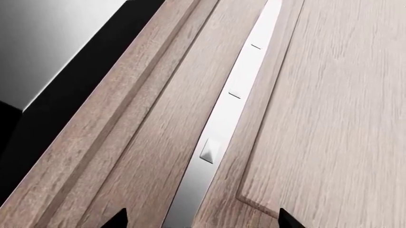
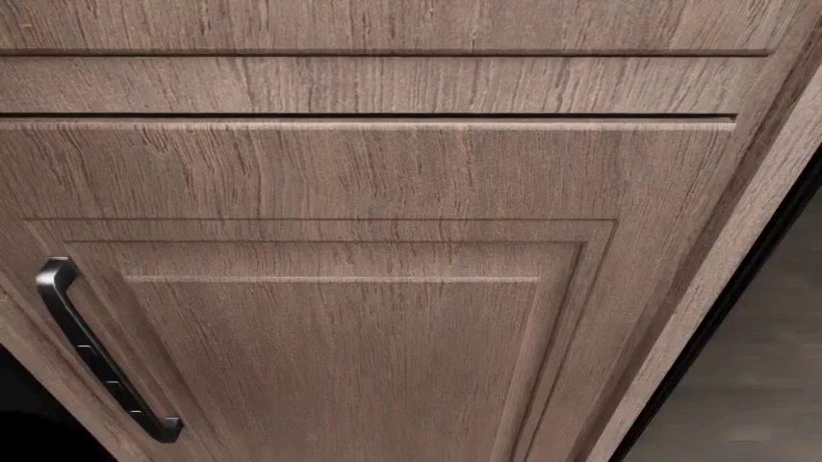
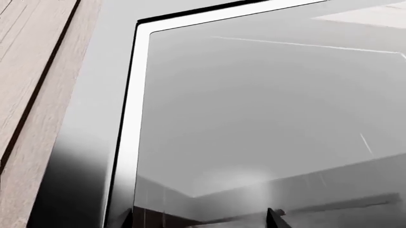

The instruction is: Close the microwave door

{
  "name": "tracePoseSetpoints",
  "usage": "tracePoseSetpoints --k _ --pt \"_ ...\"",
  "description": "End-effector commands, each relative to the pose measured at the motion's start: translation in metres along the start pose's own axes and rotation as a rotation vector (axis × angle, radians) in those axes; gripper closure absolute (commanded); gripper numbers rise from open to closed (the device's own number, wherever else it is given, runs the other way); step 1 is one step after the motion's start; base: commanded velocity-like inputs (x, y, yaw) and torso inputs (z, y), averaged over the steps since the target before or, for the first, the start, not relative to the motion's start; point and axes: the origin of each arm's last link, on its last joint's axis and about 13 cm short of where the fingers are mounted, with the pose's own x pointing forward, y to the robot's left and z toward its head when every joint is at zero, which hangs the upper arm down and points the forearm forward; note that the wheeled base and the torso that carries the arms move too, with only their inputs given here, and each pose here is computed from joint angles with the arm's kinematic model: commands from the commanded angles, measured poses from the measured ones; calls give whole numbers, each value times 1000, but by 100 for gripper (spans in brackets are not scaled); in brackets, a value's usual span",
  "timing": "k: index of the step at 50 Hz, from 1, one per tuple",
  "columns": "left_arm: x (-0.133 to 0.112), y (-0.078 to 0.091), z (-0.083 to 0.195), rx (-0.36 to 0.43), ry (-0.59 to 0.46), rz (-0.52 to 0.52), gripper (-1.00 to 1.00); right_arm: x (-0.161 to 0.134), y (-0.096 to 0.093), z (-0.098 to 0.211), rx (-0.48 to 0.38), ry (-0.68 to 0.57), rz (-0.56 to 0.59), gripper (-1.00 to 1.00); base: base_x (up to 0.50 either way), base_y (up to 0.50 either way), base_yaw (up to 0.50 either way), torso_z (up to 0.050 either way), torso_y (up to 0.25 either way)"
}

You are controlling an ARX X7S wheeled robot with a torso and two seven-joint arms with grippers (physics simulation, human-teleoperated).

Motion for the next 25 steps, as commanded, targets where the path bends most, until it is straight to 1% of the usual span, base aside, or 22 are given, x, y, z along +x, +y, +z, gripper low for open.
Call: tracePoseSetpoints --k 1,9,12,15,18,25 --pt "-2 -1 -1 3 7 -7 -100 -3 -9 -4 35 5 -20 -100 0 0 0 0 0" --pt "-2 -1 -3 5 11 -9 -100 -2 -11 -8 48 19 -10 -100 0 0 0 0 0" --pt "-2 -1 -3 5 10 -8 -100 -2 -12 -10 63 17 -13 -100 0 0 0 0 0" --pt "-2 -1 -3 5 11 -8 -100 -2 -15 -9 60 3 -34 -100 0 0 0 0 0" --pt "-2 -1 -2 4 11 -8 -100 -1 -18 -9 113 1 -44 -100 0 0 0 0 0" --pt "-2 -1 -2 3 11 -8 -100 2 -20 -14 245 40 -11 -100 0 0 0 0 0"
